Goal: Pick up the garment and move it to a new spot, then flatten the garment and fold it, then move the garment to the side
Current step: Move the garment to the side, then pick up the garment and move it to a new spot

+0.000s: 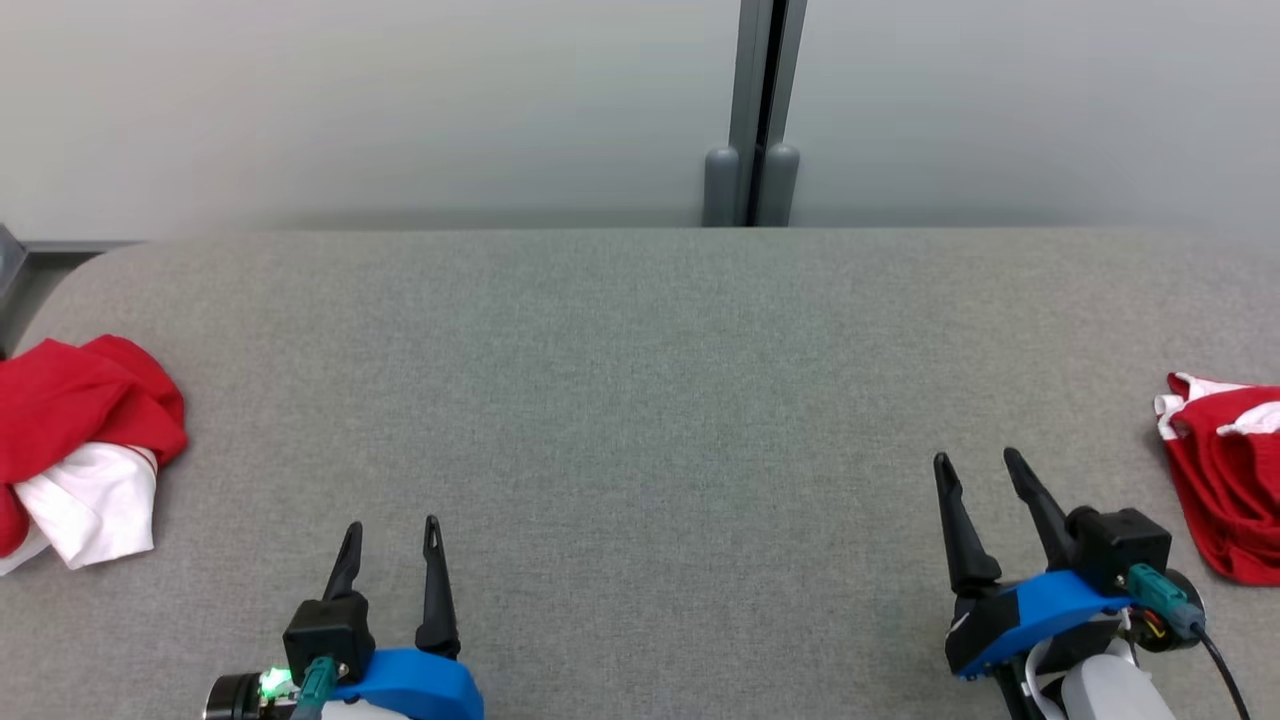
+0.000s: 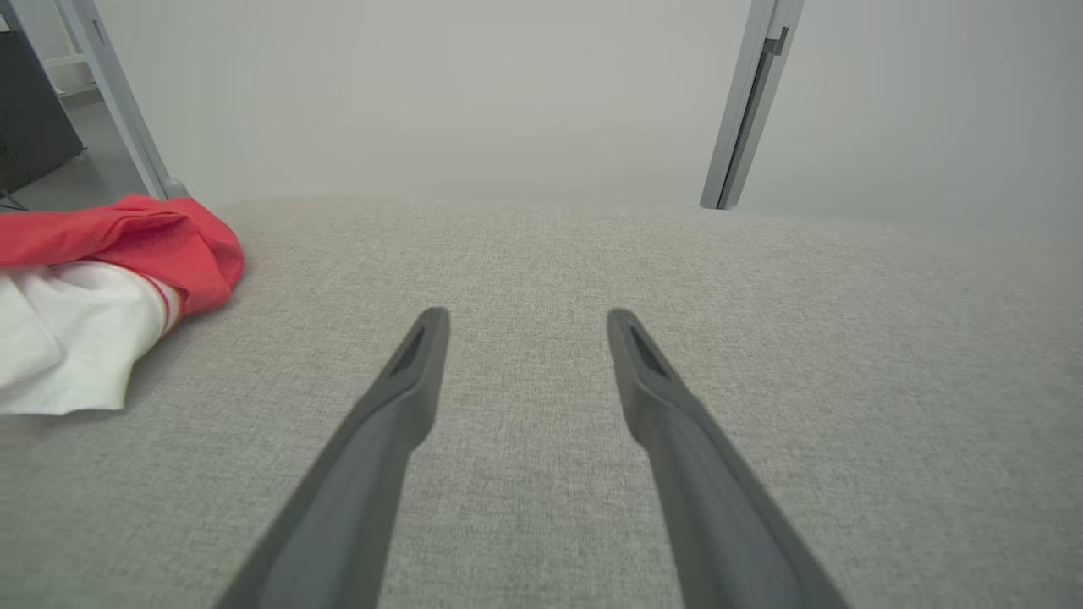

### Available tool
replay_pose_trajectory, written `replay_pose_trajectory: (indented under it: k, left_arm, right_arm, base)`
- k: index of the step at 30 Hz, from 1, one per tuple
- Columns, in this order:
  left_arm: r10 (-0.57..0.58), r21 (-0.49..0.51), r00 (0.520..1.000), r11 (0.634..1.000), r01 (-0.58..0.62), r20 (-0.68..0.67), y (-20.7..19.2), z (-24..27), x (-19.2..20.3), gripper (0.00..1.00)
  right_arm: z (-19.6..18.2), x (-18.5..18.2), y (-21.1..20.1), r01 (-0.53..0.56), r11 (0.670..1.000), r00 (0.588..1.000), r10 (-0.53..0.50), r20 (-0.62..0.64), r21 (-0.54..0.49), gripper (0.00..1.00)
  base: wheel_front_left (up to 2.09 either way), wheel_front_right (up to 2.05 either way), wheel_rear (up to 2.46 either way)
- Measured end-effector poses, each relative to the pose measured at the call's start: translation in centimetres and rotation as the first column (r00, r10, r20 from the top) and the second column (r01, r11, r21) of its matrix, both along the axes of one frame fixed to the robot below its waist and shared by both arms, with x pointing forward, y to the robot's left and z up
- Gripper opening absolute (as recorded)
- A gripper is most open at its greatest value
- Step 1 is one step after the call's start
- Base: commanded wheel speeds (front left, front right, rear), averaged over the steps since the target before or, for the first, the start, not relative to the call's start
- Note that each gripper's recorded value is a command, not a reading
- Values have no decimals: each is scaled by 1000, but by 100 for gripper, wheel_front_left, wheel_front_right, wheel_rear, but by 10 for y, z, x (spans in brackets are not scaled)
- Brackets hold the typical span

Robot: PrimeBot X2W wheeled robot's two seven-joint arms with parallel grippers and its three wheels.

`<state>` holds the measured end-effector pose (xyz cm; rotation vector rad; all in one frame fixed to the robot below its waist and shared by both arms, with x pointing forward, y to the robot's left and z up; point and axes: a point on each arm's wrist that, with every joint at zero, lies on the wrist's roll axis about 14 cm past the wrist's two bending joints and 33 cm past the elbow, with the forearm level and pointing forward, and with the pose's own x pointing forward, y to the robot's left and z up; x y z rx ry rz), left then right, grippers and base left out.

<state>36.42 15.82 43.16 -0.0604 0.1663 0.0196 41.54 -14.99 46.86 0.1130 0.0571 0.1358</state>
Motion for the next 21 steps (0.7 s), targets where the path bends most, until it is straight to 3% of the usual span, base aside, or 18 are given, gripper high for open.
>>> replay_pose_trajectory:
  k: [14, 21]
  left_arm:
    - [17, -7, 1000, 1000, -17, -3, 5, -1, -7, 100]
    - [68, -1, 998, 998, -68, 15, 21, 5, -10, 100]
  right_arm:
    - [-4, -7, 1, -1, 1000, 1000, 1, -13, 20, 100]
    - [-7, 2, 36, -99, 995, 995, 99, -18, 21, 100]
  base:
    - [0, 0, 0]
    - [0, 0, 0]
